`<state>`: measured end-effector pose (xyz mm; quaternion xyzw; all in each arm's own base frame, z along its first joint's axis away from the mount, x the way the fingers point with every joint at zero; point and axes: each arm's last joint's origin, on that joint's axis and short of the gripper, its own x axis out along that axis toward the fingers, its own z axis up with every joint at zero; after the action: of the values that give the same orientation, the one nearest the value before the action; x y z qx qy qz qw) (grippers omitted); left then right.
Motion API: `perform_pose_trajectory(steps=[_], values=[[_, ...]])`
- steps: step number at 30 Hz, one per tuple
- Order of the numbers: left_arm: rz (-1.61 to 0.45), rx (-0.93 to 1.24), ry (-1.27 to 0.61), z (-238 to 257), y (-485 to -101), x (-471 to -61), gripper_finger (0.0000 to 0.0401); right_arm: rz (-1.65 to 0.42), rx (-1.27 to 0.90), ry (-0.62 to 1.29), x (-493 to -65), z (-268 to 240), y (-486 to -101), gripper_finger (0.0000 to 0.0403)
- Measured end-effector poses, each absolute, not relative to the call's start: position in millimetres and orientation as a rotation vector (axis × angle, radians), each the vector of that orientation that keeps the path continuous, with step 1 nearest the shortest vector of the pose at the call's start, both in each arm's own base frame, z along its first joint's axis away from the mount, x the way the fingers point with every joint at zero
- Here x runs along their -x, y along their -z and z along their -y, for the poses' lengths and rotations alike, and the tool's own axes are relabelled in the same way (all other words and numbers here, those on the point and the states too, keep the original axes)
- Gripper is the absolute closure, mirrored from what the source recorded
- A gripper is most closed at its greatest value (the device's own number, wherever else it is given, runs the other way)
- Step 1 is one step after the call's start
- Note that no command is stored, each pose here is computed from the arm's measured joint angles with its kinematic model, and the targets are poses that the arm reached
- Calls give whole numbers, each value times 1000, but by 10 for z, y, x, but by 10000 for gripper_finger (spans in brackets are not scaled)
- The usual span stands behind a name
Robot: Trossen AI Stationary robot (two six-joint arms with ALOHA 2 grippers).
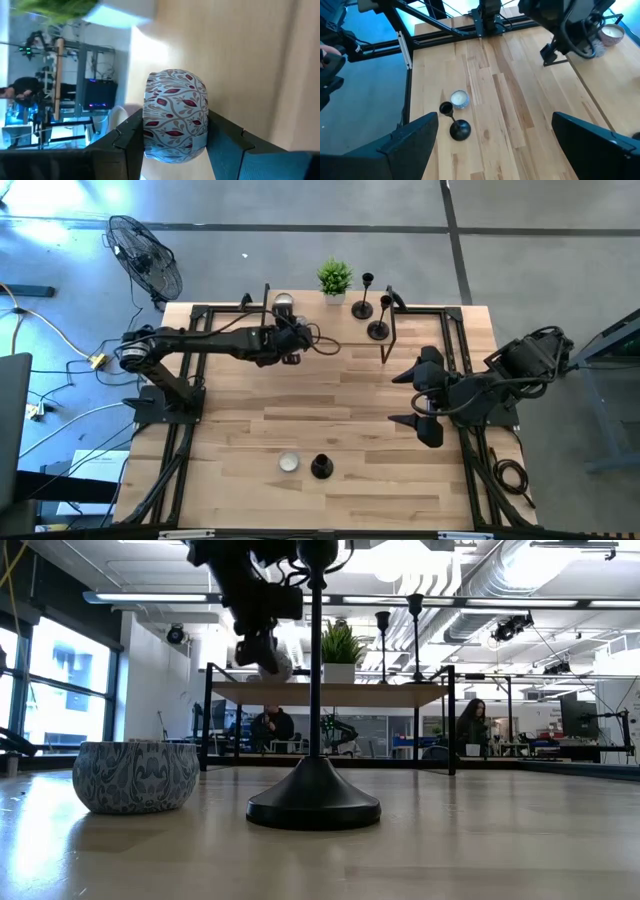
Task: Pick & Place candle stick holders
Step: Put the white candle on the shelf
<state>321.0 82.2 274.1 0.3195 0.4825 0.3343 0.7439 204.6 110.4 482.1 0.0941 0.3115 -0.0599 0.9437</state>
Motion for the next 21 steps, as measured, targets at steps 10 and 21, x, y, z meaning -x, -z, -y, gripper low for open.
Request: perform_pose_trajectory(steps=[10, 21], values=[[-1107, -728, -715, -867, -2630, -3264, 240, -631, -198, 132, -2049, -1098, -4822, 18], [-1120, -727, -705, -847, -2569, -3300, 238, -634, -210, 129, -2048, -1100, -4820, 18]])
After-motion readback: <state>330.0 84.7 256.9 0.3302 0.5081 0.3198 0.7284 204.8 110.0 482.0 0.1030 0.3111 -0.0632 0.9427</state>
